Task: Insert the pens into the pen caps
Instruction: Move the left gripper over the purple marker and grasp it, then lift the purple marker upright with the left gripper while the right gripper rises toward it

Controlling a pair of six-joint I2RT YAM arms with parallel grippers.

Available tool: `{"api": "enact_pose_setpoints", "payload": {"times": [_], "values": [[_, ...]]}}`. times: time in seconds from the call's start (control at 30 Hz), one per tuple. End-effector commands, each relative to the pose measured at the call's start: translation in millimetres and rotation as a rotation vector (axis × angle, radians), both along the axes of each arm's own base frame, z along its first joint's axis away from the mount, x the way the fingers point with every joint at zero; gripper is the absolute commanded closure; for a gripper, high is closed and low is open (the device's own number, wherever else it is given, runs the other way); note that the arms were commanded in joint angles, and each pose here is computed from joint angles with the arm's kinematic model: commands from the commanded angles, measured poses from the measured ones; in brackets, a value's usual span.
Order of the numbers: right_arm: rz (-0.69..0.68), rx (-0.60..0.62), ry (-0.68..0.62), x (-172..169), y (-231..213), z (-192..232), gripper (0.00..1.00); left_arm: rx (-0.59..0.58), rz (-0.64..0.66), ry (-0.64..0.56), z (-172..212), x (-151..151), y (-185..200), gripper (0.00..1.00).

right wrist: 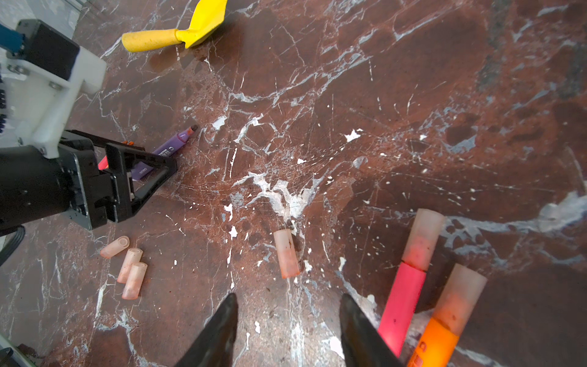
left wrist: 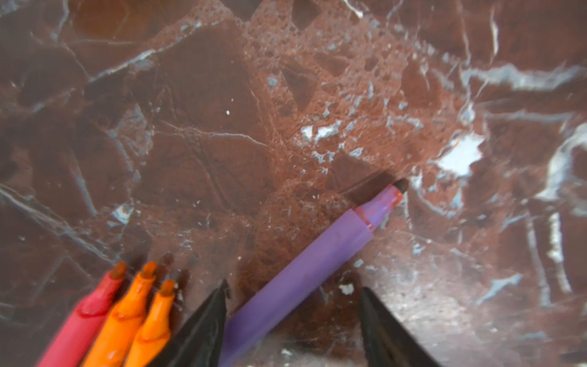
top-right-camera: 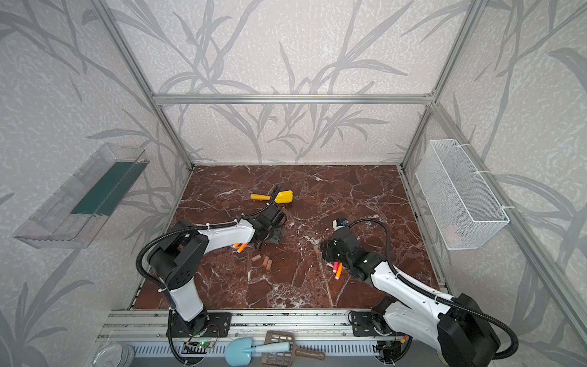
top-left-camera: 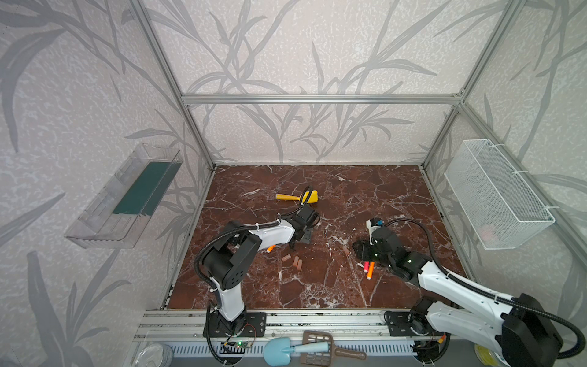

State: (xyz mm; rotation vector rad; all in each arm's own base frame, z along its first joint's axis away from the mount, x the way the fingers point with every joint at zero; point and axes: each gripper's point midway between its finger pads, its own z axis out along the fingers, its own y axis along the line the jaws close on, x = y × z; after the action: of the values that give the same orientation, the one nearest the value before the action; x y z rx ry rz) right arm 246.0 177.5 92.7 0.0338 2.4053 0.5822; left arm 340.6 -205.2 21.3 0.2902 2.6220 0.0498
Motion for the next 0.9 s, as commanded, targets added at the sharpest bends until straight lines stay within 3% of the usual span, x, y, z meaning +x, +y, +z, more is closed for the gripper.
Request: {"api": "enact_pose_setpoints", "payload": {"times": [0.0, 0.07, 0.3, 0.43, 0.77, 0.87], "values": [[0.004, -0.017, 0.002, -2, -2, -4, 0.49, 0.003, -0.009, 0.067, -11, -15, 4, 0.50], [0.005, -0.019, 0.002, -2, -2, -5, 0.49, -0.002, -0.008, 0.077, -13, -17, 4, 0.59], [0.001, -0.017, 0.001, -2, -3, -4, 0.49, -0.016, -0.002, 0.102, -18, -25, 5, 0.67], [0.000, -0.014, -0.003, -3, -3, -2, 0.49, -0.027, 0.002, 0.117, -20, -32, 7, 0.68], [-0.005, -0.009, -0.014, -2, -4, 1, 0.49, -0.058, -0.003, 0.111, -16, -49, 8, 0.59], [-0.006, -0.006, -0.016, -2, -3, 2, 0.49, -0.070, -0.010, 0.118, -19, -49, 5, 0.64]]}}
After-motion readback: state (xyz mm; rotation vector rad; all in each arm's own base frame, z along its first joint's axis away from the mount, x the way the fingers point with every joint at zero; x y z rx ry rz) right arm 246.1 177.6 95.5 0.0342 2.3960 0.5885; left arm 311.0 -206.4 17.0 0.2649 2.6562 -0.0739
